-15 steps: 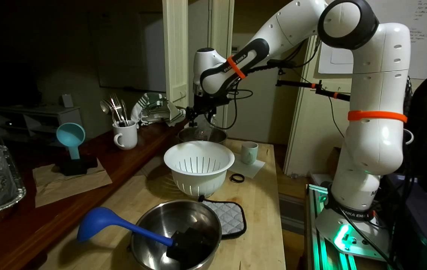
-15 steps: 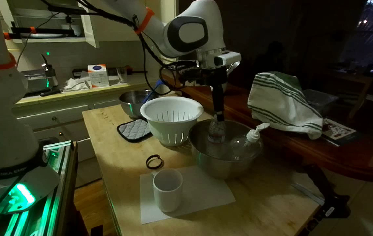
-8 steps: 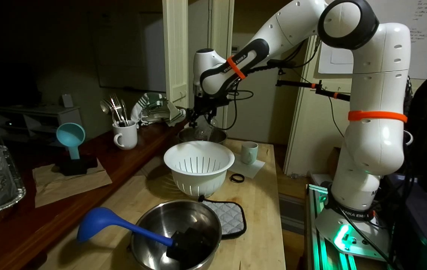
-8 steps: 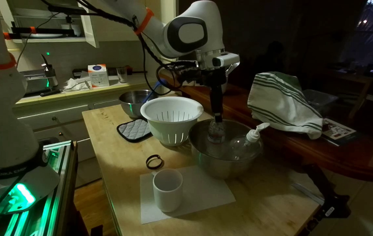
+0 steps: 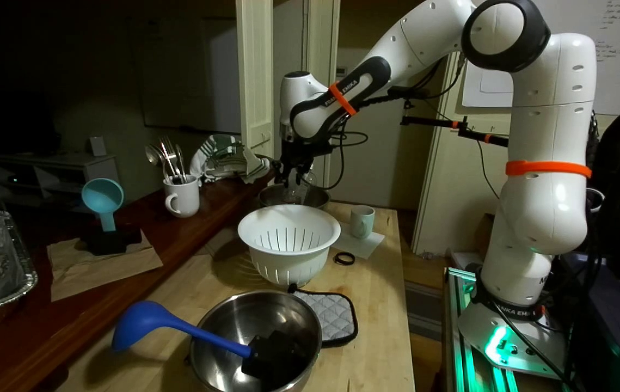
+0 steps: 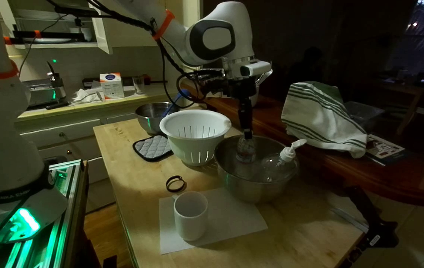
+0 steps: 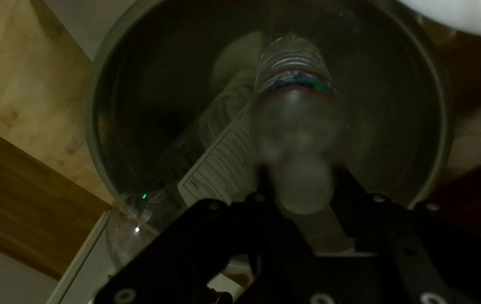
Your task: Take the water bottle out of the metal bowl
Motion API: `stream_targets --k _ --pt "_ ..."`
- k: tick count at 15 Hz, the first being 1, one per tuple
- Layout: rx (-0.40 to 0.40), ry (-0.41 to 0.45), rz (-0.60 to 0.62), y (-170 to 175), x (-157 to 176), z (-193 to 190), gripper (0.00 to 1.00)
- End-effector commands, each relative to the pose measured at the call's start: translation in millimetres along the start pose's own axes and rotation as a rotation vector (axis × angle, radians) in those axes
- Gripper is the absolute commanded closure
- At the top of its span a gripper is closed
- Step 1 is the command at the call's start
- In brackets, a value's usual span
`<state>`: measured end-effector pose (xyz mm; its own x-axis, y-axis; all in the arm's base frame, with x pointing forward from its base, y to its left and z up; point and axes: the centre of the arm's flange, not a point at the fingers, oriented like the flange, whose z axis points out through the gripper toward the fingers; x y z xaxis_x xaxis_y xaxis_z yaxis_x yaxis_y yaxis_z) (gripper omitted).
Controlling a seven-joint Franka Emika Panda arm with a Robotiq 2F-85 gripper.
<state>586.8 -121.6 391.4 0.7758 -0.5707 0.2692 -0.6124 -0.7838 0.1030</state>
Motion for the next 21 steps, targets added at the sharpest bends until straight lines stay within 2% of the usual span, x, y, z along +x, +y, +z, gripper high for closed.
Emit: stream_targets --k 1,4,7,11,14,15,18,19,21 --pt "-0.021 -0.009 0.012 -5 -9 -3 0.91" --pt "-0.013 0.014 0.013 -2 -14 -30 0.92" --pt "0.01 0.08 -0.013 7 -10 -77 0.92" --pt "0.105 0.135 -0.017 17 3 -141 0.92" --pt "0.207 0.094 -0.097 25 1 -176 0.92" --pt "0.167 0.129 -0.057 16 2 -155 0.68" --pt "0.202 0.118 -0.091 20 -2 -172 0.68" --pt "0.202 0.117 -0.095 20 -2 -171 0.92" --pt "0.242 0.192 -0.072 -14 11 -174 0.92"
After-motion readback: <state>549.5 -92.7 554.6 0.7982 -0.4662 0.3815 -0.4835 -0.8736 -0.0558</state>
